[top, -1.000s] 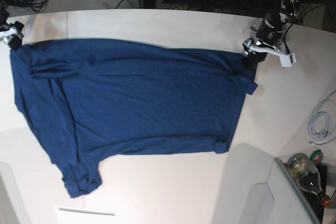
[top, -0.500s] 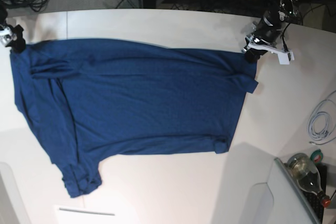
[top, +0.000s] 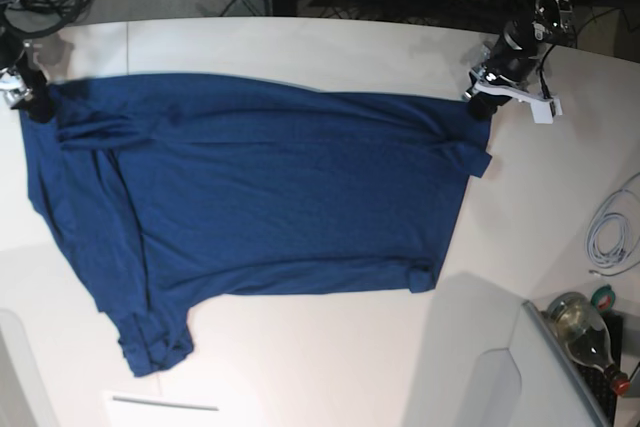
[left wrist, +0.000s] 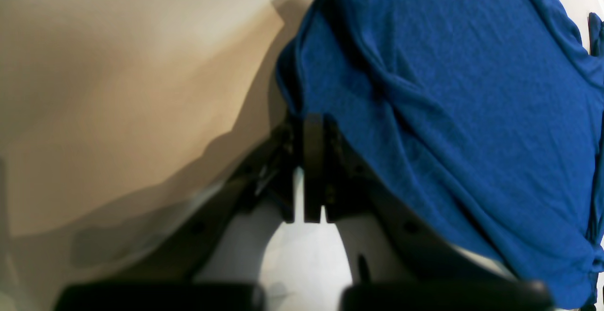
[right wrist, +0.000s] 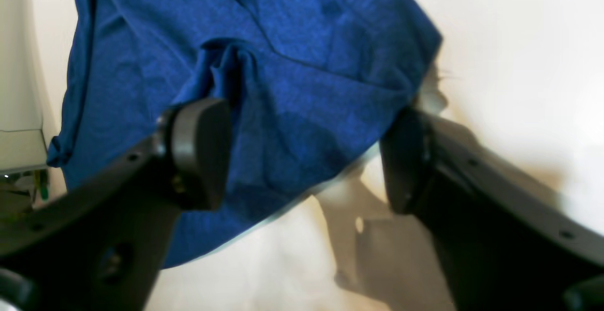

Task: Layout the t-shirt on the table in an organized manner, then fold the t-shirt properly
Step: 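Pull both held corners apart to smooth the shirt flat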

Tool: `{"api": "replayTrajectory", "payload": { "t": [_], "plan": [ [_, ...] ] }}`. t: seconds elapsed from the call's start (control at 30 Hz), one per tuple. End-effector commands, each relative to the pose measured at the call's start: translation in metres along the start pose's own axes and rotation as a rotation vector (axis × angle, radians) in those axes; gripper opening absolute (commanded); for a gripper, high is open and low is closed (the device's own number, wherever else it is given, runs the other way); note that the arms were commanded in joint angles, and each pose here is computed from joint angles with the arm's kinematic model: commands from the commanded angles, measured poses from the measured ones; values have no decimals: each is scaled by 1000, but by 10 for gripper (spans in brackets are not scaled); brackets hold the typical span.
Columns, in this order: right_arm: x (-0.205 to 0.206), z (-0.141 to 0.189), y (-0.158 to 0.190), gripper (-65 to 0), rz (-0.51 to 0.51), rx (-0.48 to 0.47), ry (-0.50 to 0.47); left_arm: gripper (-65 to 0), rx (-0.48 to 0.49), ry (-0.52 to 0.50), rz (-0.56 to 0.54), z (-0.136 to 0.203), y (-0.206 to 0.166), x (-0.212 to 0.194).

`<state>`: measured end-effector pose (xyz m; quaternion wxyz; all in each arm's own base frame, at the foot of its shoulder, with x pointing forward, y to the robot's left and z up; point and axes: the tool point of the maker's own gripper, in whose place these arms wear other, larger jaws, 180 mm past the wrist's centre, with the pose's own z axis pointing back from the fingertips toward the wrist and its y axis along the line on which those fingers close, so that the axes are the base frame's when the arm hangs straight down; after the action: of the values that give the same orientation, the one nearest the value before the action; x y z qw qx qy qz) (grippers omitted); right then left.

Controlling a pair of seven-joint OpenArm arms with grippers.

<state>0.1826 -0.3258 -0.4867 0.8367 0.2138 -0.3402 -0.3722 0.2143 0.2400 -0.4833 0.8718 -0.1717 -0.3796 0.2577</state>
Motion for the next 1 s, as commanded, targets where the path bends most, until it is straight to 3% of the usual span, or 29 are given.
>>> {"api": "replayTrajectory", "payload": {
  "t": [0.0,0.07,0.2,0.23,0.37,0.5,0.67,0.73,0.97],
  "plan": [
    [8,2,0,-257,24,-4,-1,-650,-11,-36,-7,2,-1,12],
    [9,2,0,-321,25,-5,-5,-650,-11,-36,-7,2,-1,12],
    [25,6,-1,-618,71,-13,4,-650,-19,-30,-15,1,-5,14],
    [25,1,5,-650,88,-1,23,-650,-22,-13,-18,1,-6,13],
    [48,2,15,-642,156,2,80,-650,-53,11,-67,1,-24,31],
    [73,2,20,-648,91,-35,110,-650,-15,-30,-91,15,-28,66],
    [95,10,34,-648,141,-41,126,-650,-21,-51,-160,32,-47,87],
    [97,16,38,-648,176,-56,125,-650,-6,-16,-159,36,-40,75],
    [54,16,15,-650,113,-92,152,-650,51,108,-95,43,-7,22]
  ]
}}
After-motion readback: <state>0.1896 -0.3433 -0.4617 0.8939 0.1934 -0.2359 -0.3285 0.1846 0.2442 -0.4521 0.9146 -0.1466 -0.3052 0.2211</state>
